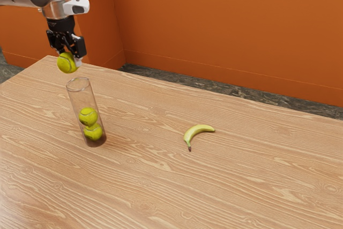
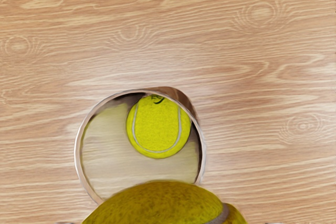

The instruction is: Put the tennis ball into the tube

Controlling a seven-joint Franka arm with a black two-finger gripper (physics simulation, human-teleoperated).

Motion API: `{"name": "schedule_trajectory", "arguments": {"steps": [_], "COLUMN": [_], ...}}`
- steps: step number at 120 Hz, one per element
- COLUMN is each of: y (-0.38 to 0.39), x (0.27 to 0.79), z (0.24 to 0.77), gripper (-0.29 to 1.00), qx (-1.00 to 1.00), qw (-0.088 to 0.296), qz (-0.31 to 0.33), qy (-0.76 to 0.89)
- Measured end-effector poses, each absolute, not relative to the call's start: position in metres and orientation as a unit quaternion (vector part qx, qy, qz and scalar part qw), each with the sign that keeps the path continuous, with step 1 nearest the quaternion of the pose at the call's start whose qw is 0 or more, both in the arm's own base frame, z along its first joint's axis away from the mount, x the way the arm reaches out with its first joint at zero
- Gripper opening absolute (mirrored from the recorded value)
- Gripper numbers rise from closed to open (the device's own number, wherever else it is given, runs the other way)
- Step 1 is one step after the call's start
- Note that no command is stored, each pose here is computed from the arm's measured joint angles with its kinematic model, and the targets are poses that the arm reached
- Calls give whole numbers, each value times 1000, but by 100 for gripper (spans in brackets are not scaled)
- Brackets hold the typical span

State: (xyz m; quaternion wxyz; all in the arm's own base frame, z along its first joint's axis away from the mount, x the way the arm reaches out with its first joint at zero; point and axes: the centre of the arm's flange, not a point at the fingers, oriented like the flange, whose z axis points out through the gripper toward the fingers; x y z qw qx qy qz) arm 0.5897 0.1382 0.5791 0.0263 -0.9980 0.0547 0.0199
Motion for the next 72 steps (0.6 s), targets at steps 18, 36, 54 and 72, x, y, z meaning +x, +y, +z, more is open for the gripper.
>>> {"name": "schedule_trajectory", "arguments": {"steps": [18, 36, 54, 72], "y": [139, 112, 3, -24], "x": [589, 575, 572, 569], "z": [579, 610, 632, 634], "gripper": [57, 64, 67, 69], "qx": [-998, -996, -981, -975], "qw": [24, 21, 16, 15], "qz": [21, 3, -4, 1], "qy": [61, 89, 192, 222]}}
